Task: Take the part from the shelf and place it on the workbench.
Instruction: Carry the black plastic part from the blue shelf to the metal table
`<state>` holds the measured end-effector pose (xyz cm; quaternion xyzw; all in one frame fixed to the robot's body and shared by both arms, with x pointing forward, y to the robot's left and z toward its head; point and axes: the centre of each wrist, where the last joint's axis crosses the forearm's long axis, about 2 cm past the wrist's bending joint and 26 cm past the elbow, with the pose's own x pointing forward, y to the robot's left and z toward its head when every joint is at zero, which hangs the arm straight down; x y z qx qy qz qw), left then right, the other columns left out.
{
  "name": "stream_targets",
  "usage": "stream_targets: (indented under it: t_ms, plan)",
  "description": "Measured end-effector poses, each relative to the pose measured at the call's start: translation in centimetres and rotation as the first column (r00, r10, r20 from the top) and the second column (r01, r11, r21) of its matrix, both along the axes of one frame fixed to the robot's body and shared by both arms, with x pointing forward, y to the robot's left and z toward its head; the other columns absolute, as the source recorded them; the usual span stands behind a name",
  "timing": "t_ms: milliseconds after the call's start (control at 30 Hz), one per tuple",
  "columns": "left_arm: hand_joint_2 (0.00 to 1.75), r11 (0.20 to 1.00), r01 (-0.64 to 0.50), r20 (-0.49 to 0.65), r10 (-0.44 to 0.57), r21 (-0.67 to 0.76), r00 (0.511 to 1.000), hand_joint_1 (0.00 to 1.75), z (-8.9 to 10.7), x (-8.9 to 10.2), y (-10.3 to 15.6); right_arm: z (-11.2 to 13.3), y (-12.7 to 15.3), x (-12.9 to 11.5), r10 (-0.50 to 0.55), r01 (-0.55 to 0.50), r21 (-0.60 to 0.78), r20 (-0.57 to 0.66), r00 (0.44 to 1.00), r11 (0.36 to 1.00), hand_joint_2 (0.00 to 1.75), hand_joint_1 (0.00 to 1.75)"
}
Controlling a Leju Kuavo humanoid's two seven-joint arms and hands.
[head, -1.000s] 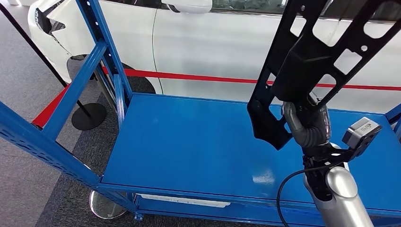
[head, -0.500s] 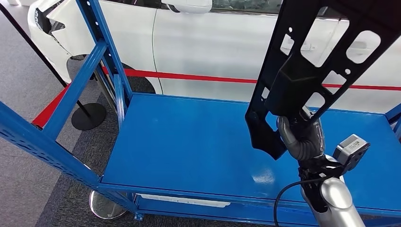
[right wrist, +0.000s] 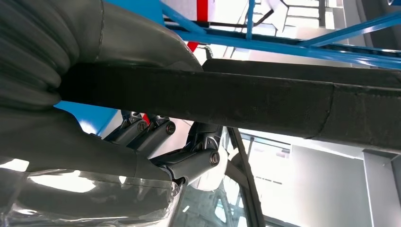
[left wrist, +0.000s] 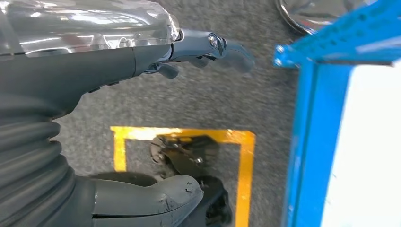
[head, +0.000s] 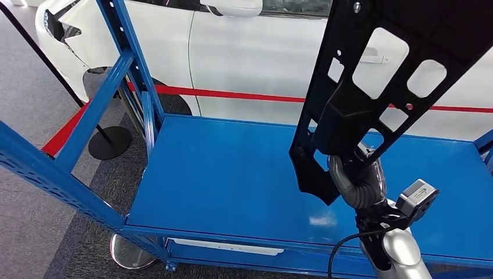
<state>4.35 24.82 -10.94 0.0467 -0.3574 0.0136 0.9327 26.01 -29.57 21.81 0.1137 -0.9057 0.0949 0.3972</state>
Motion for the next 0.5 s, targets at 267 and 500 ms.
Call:
stream_targets:
  t_ms: [267,500]
  plan:
    - [1.75,0.998,0.027,-0.057,-0.024,0.063,0.998,0.0,0.0,-0.2,0.3,-1.4,1.1,-0.4,0.018,-0.017,0.035,-0.046,0.999,0.999,1.75,1.75]
    - [1.75,0.997,0.03,-0.063,-0.026,0.073,0.998,0.0,-0.1,-0.2,0.6,-1.5,1.7,-0.4,0.027,-0.024,0.054,-0.05,0.998,0.998,1.75,1.75]
